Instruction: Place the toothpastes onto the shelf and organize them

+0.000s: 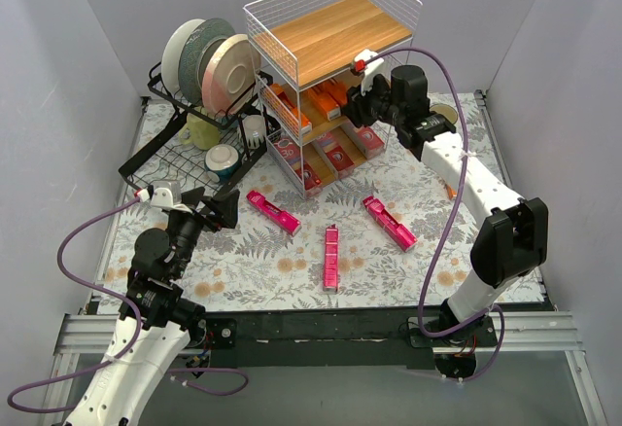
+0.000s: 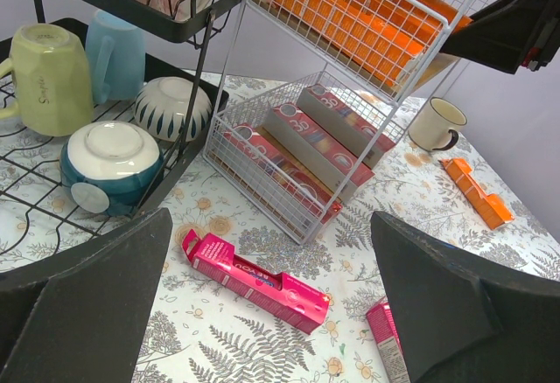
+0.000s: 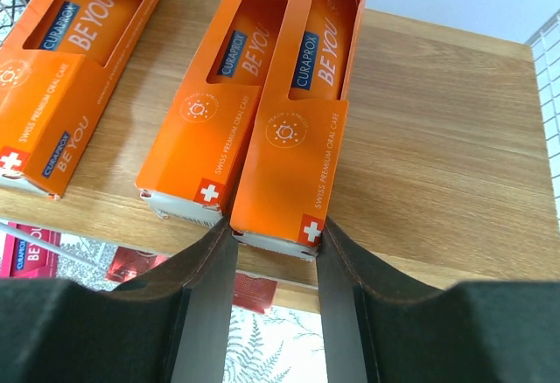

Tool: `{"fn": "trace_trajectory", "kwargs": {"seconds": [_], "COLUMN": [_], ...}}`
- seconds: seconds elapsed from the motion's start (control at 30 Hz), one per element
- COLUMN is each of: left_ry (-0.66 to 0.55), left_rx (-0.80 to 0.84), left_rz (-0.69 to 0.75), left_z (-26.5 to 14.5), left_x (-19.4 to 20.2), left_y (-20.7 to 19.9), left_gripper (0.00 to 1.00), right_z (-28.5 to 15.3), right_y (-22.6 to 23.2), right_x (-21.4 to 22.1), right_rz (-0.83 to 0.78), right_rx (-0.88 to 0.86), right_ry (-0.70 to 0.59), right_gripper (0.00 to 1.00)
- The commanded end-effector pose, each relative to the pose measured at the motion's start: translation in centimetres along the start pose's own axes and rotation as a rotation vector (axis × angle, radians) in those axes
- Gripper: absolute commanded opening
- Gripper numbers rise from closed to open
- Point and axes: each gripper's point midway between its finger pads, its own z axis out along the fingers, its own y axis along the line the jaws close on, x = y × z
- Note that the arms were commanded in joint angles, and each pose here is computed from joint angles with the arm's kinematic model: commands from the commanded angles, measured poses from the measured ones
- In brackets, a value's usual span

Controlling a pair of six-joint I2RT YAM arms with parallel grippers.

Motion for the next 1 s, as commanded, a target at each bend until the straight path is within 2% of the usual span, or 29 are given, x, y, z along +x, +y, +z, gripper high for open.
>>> {"fn": "trace_trajectory", "kwargs": {"seconds": [0.0,0.1,0.3,0.47,0.97], "left_ry": [-0.036,-0.038,-0.041,-0.045,-0.043], "left_rx": [0.024,0.025,0.024,0.022,0.023], "left_rz": [0.008,0.008,0.009,0.008,0.009], "left_z": [-0.2,-0.2,-0.3,-0.4,-0.4], "left_x": [-1.6,-1.7,-1.7,-1.8,-1.8], "left_y": [-0.7,-0.7,-0.7,-0.6,-0.7], "left_gripper": [0.98,0.98,0.98,0.98,0.98], "right_z": [-0.2,-0.1,-0.4,-0.9,0.0], "right_y": [0.7,0.9,-1.4,-2.8,-2.8], "right_x": [-3.9,-3.6,-3.6,-3.5,-1.4], "right_rz": [-0.046,-0.044,-0.016,-0.006,-0.011], "right_rx": [-0.031,-0.036,0.099,0.143,0.06], "right_ry": [-0.096,-0.087,-0.08,-0.067,0.006], "right_gripper": [0.31,0.31,0.31,0.31,0.35]}}
